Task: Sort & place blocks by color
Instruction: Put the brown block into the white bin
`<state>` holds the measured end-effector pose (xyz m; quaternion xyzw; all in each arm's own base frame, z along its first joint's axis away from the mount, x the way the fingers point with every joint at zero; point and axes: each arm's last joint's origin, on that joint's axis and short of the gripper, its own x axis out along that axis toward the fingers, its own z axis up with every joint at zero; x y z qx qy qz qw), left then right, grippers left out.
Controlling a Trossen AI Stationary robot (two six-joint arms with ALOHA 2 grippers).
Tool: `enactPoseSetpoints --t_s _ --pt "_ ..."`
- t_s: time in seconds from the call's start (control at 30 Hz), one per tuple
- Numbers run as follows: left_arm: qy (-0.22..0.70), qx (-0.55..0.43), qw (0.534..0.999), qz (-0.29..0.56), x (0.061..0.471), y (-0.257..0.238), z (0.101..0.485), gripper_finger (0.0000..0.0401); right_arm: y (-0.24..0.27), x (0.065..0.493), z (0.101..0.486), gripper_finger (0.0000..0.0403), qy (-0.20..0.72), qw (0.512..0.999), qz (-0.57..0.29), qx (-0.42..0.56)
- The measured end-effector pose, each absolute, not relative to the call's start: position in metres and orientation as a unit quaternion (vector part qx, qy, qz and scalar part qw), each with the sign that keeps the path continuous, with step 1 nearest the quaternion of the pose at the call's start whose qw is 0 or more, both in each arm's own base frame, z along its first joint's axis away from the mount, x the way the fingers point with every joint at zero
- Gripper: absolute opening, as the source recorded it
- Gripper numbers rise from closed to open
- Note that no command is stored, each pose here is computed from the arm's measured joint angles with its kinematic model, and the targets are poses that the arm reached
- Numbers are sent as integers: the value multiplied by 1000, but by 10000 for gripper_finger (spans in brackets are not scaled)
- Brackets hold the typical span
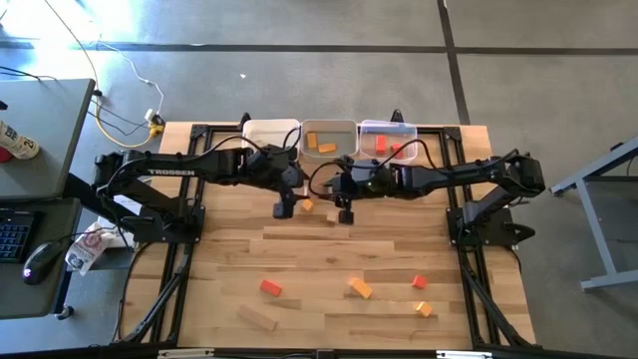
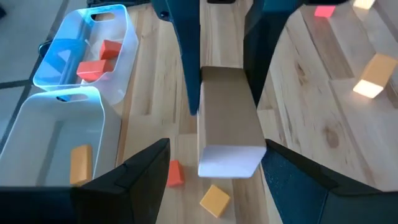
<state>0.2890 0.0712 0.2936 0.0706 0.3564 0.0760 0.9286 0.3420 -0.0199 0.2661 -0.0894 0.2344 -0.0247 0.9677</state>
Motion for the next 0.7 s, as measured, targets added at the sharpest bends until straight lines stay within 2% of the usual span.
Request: enactPoseSetpoints --t_s 0.2,0.5,0.7 --pt "353 51 930 84 289 71 294 218 -20 343 269 101 221 971 -27 -89" --pt "348 55 932 82 290 71 295 104 -20 343 268 101 225 971 -26 -83" --pt "342 45 936 74 290 71 295 104 -20 342 268 117 226 970 -24 -82"
